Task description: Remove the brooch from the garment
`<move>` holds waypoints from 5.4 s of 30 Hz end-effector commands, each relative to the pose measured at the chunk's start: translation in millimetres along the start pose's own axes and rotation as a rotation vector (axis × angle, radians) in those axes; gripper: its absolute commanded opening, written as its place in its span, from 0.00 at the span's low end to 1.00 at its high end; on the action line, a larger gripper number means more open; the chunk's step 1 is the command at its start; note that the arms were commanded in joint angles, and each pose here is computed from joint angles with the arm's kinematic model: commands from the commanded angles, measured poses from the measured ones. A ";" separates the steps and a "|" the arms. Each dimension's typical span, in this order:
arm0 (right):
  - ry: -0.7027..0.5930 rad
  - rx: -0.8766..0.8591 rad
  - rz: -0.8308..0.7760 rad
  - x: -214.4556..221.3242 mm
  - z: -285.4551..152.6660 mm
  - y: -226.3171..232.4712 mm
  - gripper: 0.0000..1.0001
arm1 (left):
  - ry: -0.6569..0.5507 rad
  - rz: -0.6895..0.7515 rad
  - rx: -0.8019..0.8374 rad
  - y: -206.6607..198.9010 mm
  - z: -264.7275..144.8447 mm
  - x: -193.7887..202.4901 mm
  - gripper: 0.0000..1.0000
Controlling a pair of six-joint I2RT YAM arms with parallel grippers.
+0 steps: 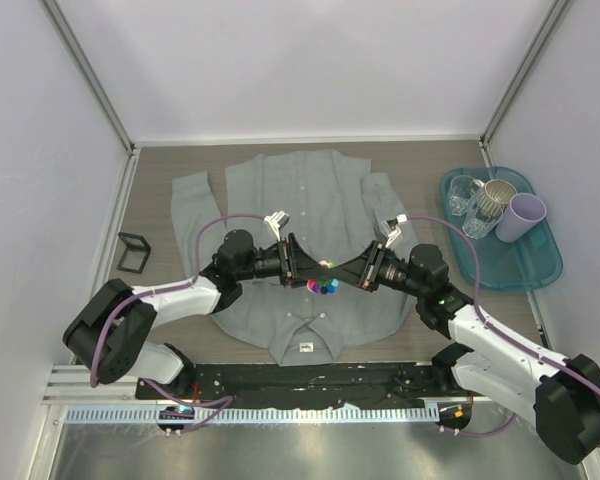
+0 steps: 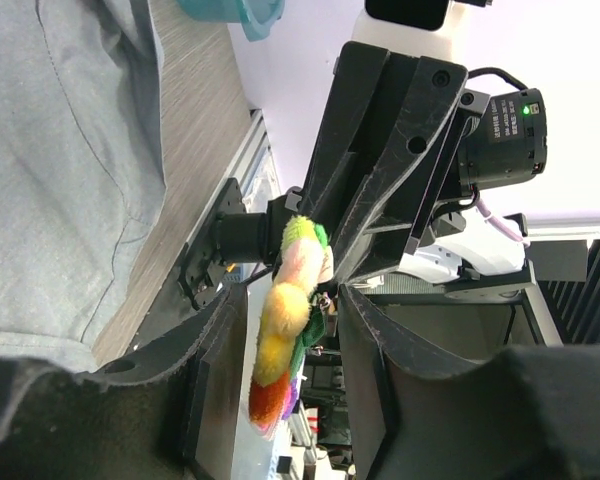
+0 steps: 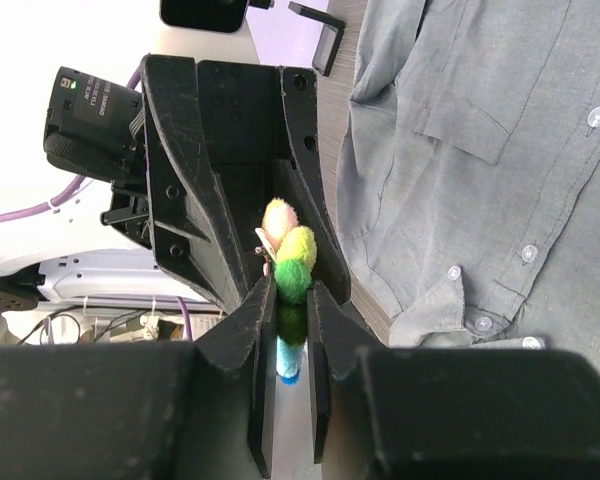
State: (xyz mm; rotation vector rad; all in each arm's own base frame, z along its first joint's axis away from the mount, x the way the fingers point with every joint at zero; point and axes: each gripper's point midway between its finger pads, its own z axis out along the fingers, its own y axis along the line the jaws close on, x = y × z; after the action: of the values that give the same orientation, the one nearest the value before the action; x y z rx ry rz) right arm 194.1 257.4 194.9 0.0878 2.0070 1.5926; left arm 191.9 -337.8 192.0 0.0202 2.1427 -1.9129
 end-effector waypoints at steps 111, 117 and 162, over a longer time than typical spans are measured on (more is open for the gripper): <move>-0.099 -0.066 0.087 -9.3 -1.7 8.6 0.01 | -0.025 0.054 0.076 -22.2 5.4 -4.3 0.46; -0.098 -0.062 0.071 -9.4 -2.0 9.8 0.01 | -0.031 0.050 0.067 -20.9 8.2 -5.8 0.42; -0.067 -0.113 0.050 -2.3 -5.8 12.3 0.12 | -0.002 0.018 0.137 -24.2 4.2 3.0 0.00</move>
State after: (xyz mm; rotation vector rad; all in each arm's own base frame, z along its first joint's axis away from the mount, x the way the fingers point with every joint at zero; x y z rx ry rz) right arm 199.4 252.3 196.4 0.2114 1.9097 1.6611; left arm 191.3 -342.7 196.8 -0.0048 2.0827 -1.9993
